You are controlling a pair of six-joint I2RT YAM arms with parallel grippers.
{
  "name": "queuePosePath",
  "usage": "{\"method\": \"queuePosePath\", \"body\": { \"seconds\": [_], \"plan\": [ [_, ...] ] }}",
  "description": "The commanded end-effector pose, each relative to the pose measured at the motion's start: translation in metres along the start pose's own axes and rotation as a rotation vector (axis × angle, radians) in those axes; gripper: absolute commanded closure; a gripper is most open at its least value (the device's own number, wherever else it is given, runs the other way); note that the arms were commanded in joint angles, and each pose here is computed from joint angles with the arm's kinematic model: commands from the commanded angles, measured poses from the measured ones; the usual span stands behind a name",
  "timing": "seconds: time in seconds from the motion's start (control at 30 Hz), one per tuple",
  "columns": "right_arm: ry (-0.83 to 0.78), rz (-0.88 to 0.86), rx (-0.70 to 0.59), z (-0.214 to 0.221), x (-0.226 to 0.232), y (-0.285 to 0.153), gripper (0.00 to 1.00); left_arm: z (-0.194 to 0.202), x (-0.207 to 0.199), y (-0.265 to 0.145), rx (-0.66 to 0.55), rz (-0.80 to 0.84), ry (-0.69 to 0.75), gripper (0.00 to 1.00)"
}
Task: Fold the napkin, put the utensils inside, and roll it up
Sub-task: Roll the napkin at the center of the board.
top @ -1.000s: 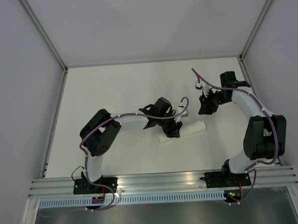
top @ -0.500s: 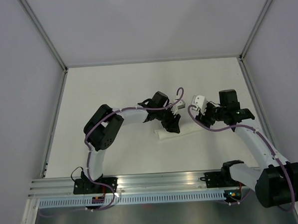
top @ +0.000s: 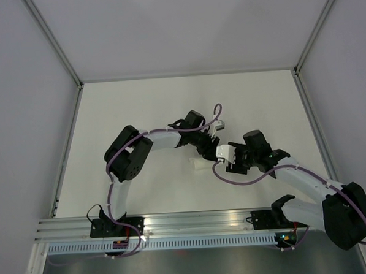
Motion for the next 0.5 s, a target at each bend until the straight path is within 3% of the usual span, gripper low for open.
{"method": "queuePosePath", "body": {
  "seconds": [0.0,0.37,0.47],
  "plan": [
    [-0.081,0.082,0.015,-0.006,-0.011,0.013,0.29,-0.002,0.002,0.002,0.009,0.031,-0.042,0.44],
    [-0.141,0.151,0.083,-0.014,-0.008,0.04,0.3,-0.001,0.003,0.001,0.02,0.07,-0.056,0.44],
    [-0.143,0.127,0.101,-0.013,-0.004,0.047,0.37,-0.002,0.004,0.0,0.021,0.079,-0.061,0.44]
  ]
}}
Point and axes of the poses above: each gripper's point midway between its finger pads, its own y axis out along the fingers, its own x axis along the line the jaws close on, z = x × y, the point moved 6 cm from there along -y, back along the fingers, and after that the axes turned 15 degrees about -y, right-handed, at the moved point
